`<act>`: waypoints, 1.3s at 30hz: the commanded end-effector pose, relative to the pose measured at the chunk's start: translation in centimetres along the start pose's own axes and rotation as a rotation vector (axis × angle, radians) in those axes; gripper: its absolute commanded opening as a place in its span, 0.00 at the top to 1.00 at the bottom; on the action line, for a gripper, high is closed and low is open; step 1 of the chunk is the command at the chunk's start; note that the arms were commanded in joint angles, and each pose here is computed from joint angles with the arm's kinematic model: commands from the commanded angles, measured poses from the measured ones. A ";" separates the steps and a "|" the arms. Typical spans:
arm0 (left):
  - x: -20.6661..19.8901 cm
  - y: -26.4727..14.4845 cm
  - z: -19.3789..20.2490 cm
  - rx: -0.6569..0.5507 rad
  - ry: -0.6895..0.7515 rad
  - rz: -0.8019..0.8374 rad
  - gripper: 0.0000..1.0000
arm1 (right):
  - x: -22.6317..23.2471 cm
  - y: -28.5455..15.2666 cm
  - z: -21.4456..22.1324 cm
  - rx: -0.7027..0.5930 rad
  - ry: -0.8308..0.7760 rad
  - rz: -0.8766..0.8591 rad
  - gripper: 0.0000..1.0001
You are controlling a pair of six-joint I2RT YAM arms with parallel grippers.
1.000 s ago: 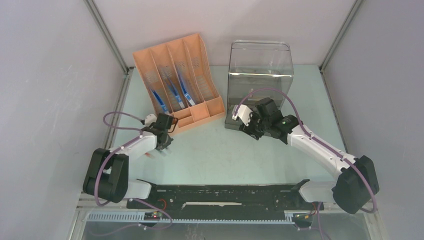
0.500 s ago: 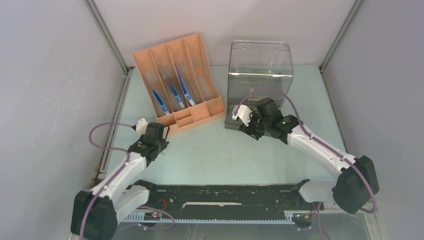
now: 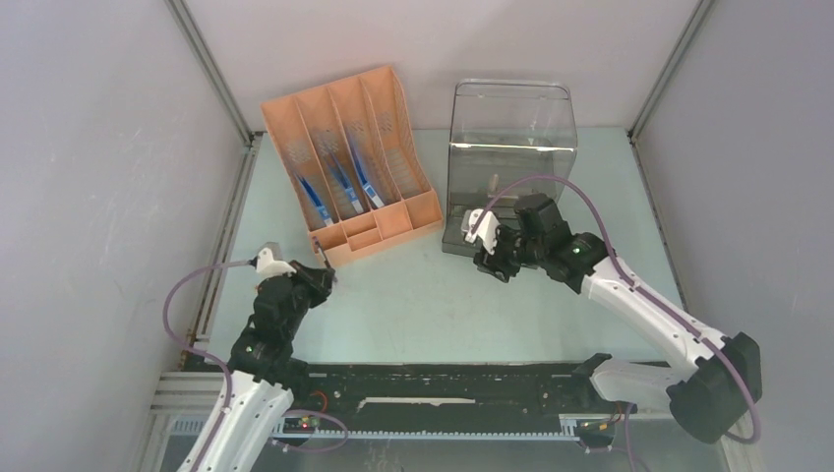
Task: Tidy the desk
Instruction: Place the stationery in the drawer.
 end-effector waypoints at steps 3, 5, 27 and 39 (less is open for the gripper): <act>-5.9 -0.8 -0.5 -0.048 0.046 0.425 1.00 | 2.7 -2.9 -4.3 -0.200 -0.016 -0.119 0.45; -7.3 -1.2 -0.9 -0.082 0.053 0.515 1.00 | 3.4 -3.5 -5.0 -0.240 -0.003 -0.152 0.45; -21.2 -5.4 -0.5 -0.281 0.246 0.919 1.00 | 4.9 -8.2 -8.1 -0.434 0.241 -0.481 0.45; -26.3 -6.0 2.2 -0.292 0.255 0.993 1.00 | 4.5 -7.7 -9.0 -0.456 0.432 -0.533 0.44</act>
Point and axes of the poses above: each gripper's point midway between its finger pads, its own y axis out along the fingers, its own x axis along the line the jaws close on, z = x × y, the point moved 3 cm from there along -y, back along the fingers, and after that the axes turned 8 degrees about y, right-handed, at the moved point
